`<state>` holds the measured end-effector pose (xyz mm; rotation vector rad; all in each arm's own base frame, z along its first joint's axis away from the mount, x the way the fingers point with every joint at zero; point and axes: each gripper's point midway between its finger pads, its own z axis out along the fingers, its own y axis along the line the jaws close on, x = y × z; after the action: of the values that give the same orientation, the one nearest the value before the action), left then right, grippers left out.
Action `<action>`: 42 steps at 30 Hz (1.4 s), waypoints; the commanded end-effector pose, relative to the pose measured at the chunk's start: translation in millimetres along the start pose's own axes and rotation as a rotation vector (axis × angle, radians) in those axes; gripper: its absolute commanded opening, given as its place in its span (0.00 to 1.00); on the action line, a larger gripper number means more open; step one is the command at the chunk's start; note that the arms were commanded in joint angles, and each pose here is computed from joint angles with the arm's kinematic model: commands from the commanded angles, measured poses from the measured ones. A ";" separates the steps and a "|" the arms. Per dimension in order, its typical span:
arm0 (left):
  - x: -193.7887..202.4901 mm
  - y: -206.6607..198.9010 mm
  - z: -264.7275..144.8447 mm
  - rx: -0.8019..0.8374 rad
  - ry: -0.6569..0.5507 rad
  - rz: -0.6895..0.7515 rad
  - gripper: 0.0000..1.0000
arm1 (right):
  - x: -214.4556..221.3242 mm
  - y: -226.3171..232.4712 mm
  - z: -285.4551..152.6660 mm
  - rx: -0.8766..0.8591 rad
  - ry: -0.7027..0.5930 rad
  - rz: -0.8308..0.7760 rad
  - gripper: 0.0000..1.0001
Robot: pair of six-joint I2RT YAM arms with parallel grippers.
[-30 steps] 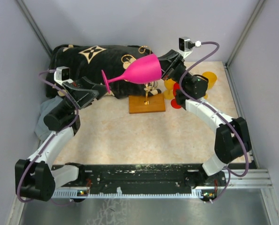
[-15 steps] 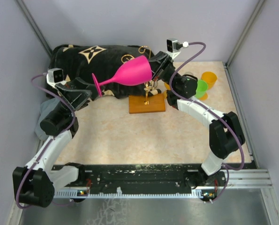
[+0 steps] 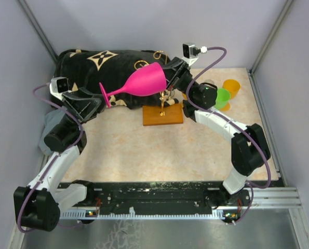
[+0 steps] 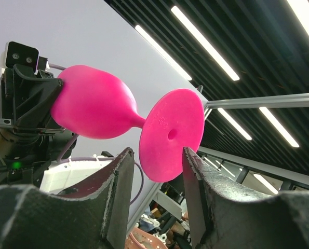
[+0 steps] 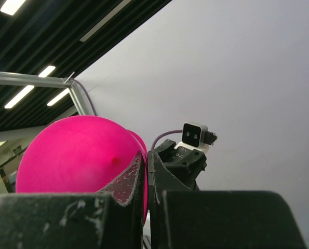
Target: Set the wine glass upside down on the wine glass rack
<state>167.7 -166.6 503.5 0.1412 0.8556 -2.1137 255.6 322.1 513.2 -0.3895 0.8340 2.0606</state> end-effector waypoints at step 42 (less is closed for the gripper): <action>24.6 -95.6 18.2 0.279 0.112 0.250 0.00 | -34.6 37.2 -45.3 0.099 -0.028 -0.295 0.31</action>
<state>123.4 -158.9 544.9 0.2912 0.7230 -2.0988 270.7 270.3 493.5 -0.3206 0.8801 1.8459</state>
